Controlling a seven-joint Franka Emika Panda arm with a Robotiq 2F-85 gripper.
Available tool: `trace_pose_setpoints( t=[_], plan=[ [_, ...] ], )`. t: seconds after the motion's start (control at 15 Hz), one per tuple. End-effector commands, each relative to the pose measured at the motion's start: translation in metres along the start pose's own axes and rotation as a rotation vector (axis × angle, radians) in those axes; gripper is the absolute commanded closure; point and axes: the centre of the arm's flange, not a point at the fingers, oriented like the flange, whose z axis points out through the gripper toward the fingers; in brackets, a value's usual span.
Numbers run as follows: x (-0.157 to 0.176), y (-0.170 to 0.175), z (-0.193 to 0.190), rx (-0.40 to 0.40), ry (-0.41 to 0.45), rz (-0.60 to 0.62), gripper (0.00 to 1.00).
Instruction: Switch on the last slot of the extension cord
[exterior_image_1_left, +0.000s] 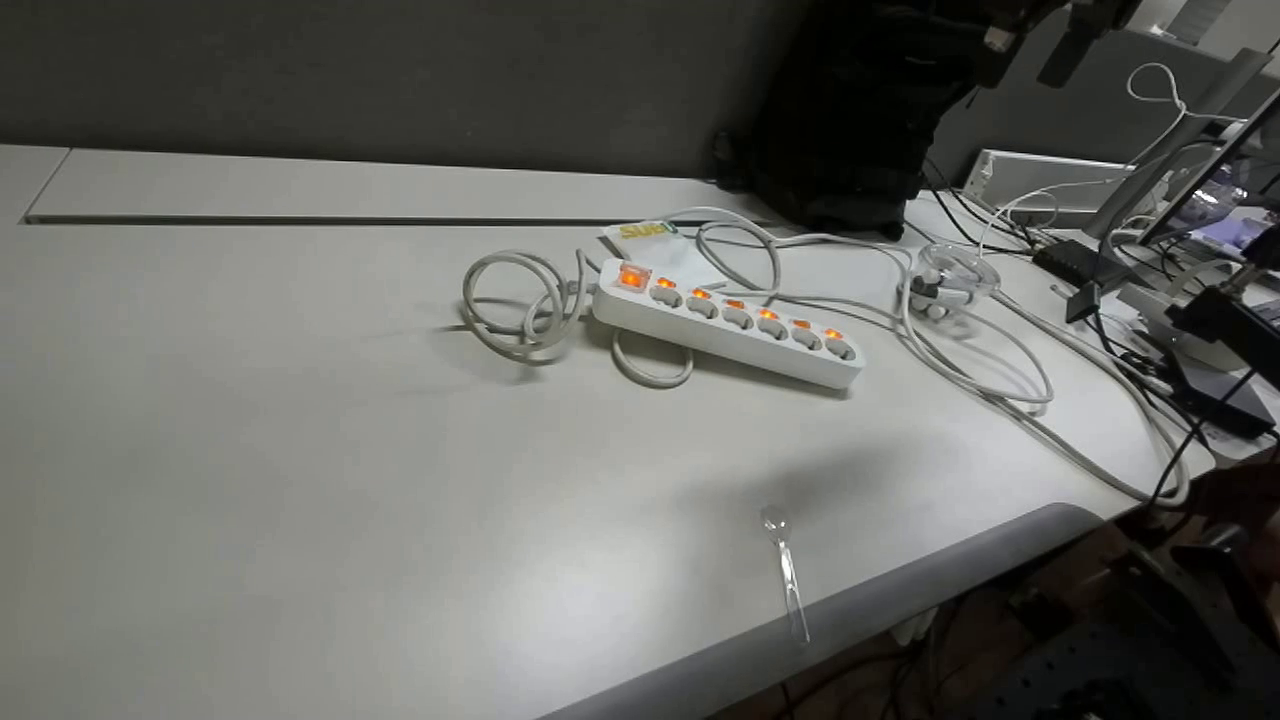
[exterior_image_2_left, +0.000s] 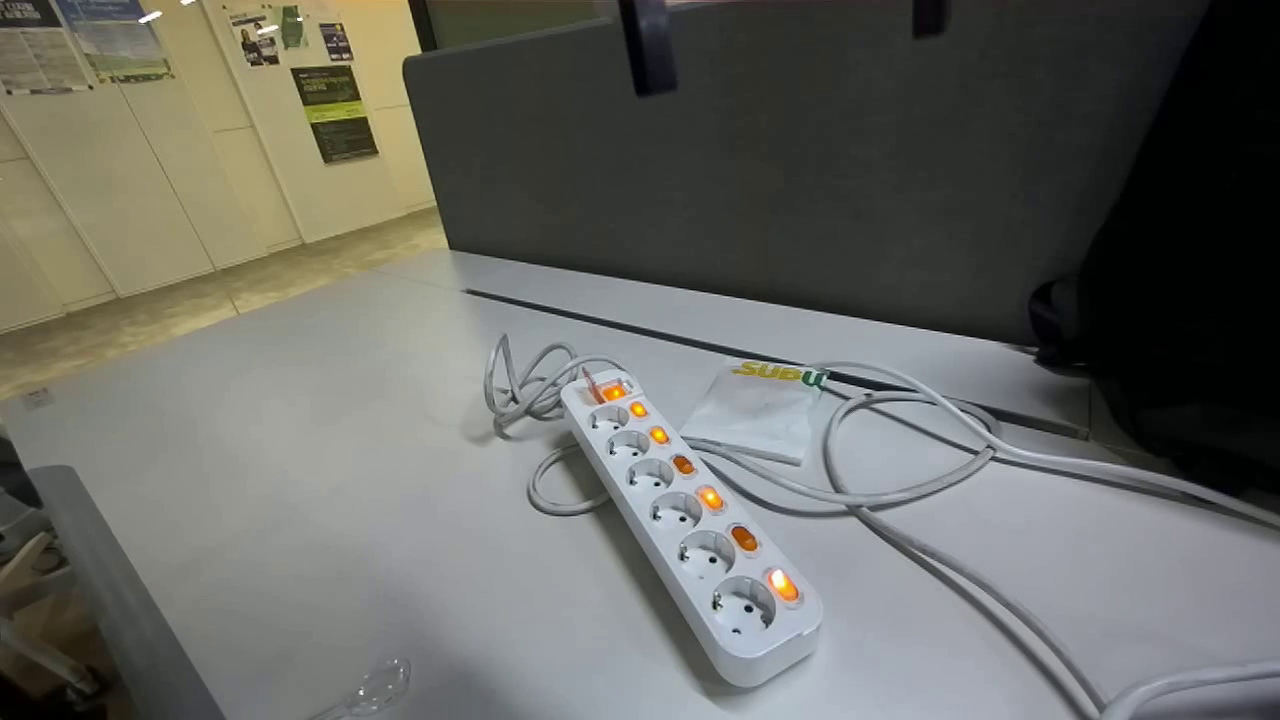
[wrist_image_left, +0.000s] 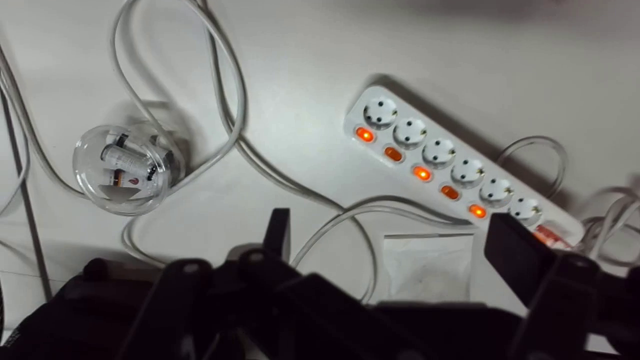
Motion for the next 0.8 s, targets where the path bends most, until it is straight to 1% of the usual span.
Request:
trace_pose_setpoints(
  t=[0.0, 0.07, 0.13, 0.2, 0.53, 0.73],
  plan=[
    [0.010, 0.007, 0.041, -0.023, 0.005, 0.111, 0.00],
    [0.011, 0.010, 0.055, -0.017, -0.015, 0.125, 0.00],
    [0.012, 0.011, 0.068, 0.000, -0.032, 0.138, 0.23],
    [0.012, 0.012, 0.081, 0.016, -0.053, 0.149, 0.26],
    [0.012, 0.002, 0.131, 0.088, -0.134, 0.208, 0.62],
    [0.013, -0.009, 0.152, 0.124, -0.149, 0.322, 0.81]
  ],
)
